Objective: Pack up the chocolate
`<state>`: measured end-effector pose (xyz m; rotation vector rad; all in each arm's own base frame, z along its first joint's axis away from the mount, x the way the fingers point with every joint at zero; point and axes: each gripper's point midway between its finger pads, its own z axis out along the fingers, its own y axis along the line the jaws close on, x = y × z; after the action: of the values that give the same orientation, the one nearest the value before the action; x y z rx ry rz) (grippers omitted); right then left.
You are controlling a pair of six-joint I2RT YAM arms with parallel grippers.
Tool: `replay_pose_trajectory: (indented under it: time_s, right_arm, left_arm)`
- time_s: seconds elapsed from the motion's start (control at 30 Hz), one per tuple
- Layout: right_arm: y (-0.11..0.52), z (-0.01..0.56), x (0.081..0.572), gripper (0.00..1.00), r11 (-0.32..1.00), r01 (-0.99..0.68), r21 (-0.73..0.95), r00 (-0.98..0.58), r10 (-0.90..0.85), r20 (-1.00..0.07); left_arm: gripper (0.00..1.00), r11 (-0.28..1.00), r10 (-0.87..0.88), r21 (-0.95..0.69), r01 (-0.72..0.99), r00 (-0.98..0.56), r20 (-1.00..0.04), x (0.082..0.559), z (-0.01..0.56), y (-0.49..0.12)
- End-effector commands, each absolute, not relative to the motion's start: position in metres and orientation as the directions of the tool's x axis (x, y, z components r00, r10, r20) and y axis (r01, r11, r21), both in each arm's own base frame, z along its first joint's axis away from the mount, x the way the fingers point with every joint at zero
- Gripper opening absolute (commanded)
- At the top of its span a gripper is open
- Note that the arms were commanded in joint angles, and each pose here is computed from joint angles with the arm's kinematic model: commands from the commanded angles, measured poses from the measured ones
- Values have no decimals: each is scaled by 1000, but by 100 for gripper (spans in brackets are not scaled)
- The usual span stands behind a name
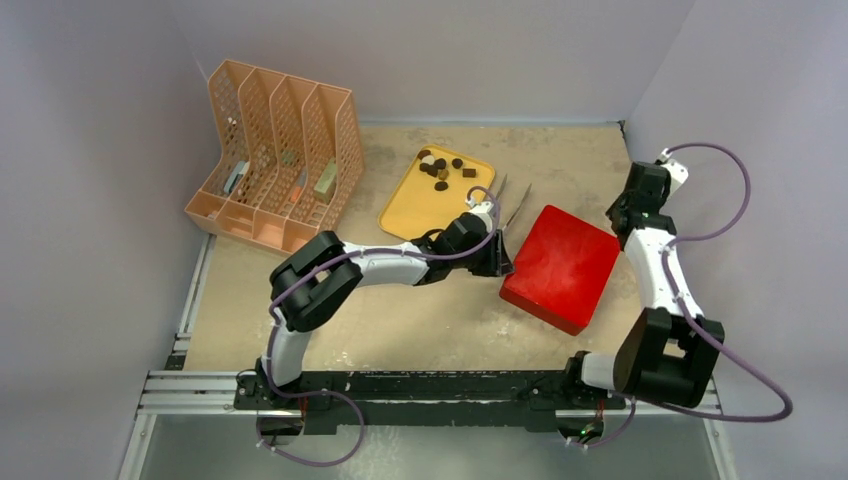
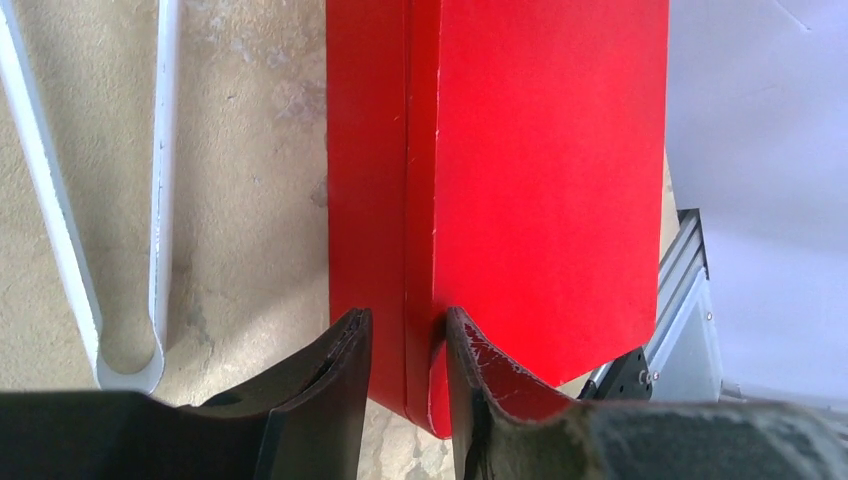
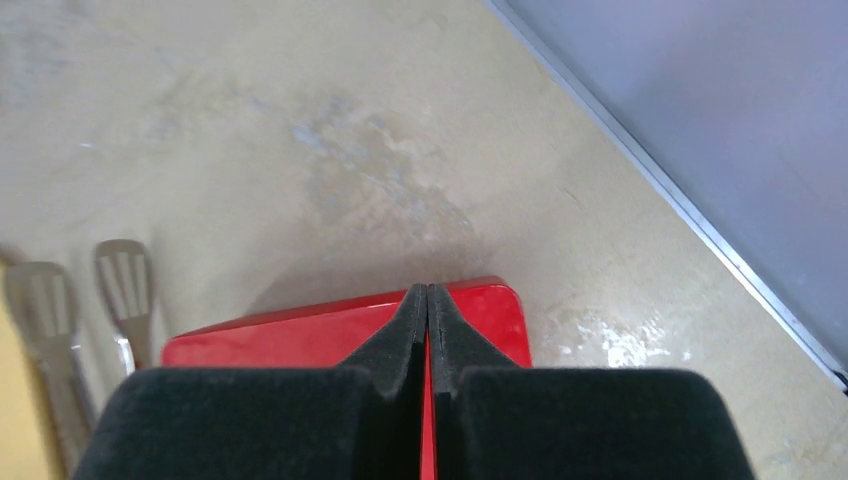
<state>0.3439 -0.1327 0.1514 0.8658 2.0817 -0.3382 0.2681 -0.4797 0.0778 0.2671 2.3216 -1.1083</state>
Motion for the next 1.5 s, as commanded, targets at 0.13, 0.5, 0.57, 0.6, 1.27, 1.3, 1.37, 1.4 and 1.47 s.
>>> replay_pose_trajectory:
  time_s: [0.13,0.5,0.57,0.6,1.27,1.3,1.37,1.4,1.47]
  right_arm:
    - [-70,185,396,0,841,394,371,-375,515,-771]
    - [-17,150,435,0,876,319,363,-497,480,-723]
    - [-9,124,435,0,878,325,351,-545,478,-689]
    - [-8,108,434,0,875,343,343,-573,484,-661]
    - [4,179,424,0,881,306,360,-516,472,-715]
    - [6,171,420,0,878,309,366,-521,478,-707]
    - [12,149,416,0,873,312,374,-546,487,-682]
    - [16,137,416,0,873,306,380,-566,487,-665]
    - [22,105,414,0,876,314,367,-613,482,-626]
  left_arm:
    - [30,631,-48,-652,420,-818,-573,274,83,-488]
    - [29,655,-38,-630,416,-815,-578,277,77,-486]
    - [29,659,-38,-629,413,-817,-575,277,75,-485]
    - [29,659,-37,-630,411,-819,-573,277,73,-485]
    - [29,647,-52,-651,396,-830,-556,277,75,-490]
    - [29,649,-52,-650,395,-829,-556,277,74,-489]
    - [29,652,-51,-649,392,-831,-554,277,72,-489]
    - [29,653,-49,-648,392,-833,-552,276,70,-489]
    - [29,653,-48,-652,386,-837,-544,275,67,-489]
